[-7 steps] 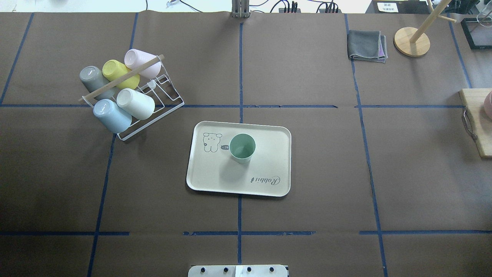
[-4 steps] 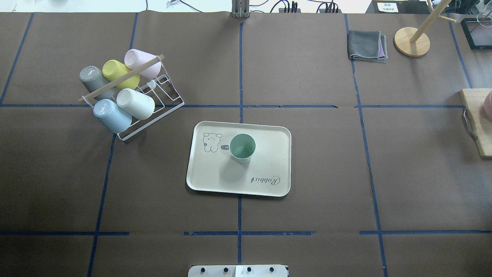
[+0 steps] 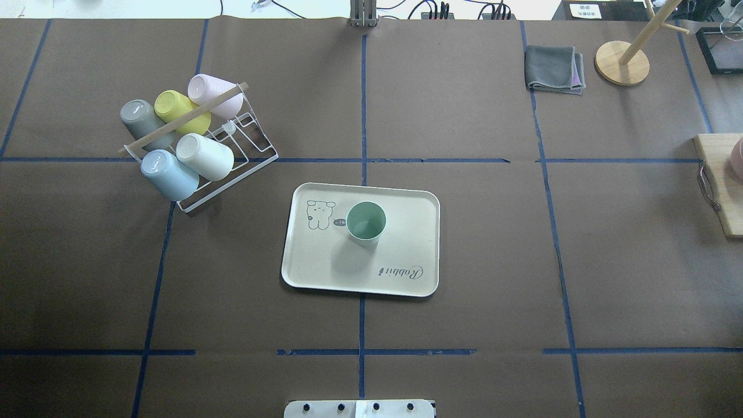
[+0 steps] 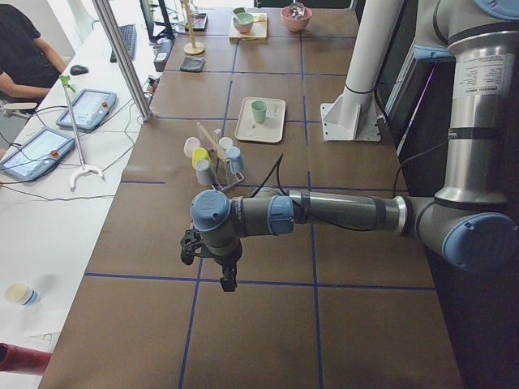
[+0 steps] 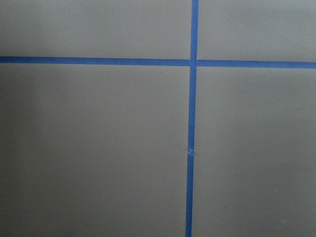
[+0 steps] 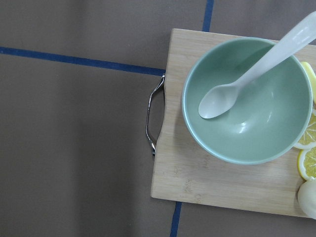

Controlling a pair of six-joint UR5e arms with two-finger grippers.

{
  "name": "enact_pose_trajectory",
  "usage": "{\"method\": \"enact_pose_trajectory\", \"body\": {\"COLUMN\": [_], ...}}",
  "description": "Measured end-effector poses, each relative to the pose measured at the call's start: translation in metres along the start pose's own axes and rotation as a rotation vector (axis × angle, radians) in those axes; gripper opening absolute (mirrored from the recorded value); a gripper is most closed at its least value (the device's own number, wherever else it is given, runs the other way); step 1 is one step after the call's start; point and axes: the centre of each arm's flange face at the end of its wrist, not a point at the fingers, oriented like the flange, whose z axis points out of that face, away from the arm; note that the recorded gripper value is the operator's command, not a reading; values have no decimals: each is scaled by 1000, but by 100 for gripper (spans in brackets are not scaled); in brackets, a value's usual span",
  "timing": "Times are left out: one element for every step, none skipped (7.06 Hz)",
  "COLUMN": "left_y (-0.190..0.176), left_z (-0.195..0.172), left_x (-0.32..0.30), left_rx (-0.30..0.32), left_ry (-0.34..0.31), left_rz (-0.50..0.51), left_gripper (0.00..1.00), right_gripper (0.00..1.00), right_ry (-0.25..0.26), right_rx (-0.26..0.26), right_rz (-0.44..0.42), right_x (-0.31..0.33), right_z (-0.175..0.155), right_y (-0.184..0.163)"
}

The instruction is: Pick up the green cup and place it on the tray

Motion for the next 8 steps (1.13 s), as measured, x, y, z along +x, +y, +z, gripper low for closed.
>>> {"method": "enact_pose_trajectory", "body": {"left_y": [0,1,1,1,2,3,3,1], "left_z": [0,-1,-1,-2,-2,-2,-2,-3], "left_x": [0,1,2,2,3,3,3,5], "left_rx": [0,2,3,4,4,4,5,8], "left_ry": [1,2,4,6,8,8,8,7], "left_rz": [0,0,1,1,2,1,2,6], "left_gripper": [100,100,100,100,100,100,100,100], "right_gripper": [100,100,100,100,100,100,100,100], "right_ry": [2,6,9,10,14,18,19,18], "right_rx": [-1,0,1,1,-1,-6,-11,-15], "right_rz": [2,1,-1,-1,-1,4,9,15], "right_x": [0,0,0,0,2,4,6,8], "right_z": [0,0,-1,-1,0,2,5,7], "right_y": [0,0,1,2,3,6,9,11]}}
